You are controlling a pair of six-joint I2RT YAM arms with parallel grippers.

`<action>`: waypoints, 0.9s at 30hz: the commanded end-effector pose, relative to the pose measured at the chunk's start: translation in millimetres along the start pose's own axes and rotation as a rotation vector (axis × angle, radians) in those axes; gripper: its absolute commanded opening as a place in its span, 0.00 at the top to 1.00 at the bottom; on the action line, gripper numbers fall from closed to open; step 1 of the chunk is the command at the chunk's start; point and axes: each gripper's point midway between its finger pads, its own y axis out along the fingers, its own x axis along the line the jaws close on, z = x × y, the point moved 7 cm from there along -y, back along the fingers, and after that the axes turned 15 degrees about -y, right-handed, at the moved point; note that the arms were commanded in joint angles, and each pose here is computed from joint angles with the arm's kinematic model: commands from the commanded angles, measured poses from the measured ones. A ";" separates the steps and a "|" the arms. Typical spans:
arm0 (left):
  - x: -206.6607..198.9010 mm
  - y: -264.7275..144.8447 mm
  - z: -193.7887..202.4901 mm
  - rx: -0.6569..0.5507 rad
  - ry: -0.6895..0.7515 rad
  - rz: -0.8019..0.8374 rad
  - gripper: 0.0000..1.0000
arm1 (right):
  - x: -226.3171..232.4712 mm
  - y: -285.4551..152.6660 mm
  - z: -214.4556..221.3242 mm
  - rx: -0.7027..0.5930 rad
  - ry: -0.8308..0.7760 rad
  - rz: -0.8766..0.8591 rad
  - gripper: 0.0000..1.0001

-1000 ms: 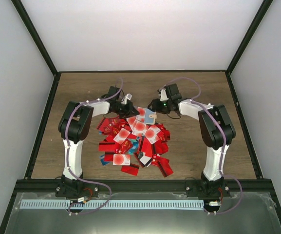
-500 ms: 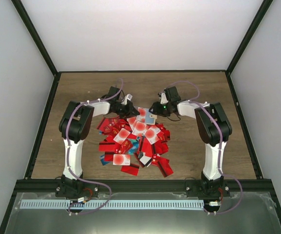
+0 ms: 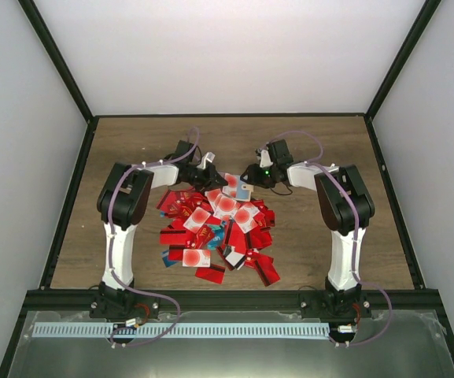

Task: Put the credit cards into the card holder

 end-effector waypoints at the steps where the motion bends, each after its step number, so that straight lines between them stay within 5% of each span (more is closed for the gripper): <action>1: 6.8 6.8 0.0 0.026 -0.023 0.010 0.96 | -4.5 8.5 13.1 0.040 0.018 -0.006 0.57; 27: 10.8 31.2 -0.4 0.013 -0.048 -0.028 0.96 | -1.1 8.0 11.1 0.043 0.015 -0.035 0.58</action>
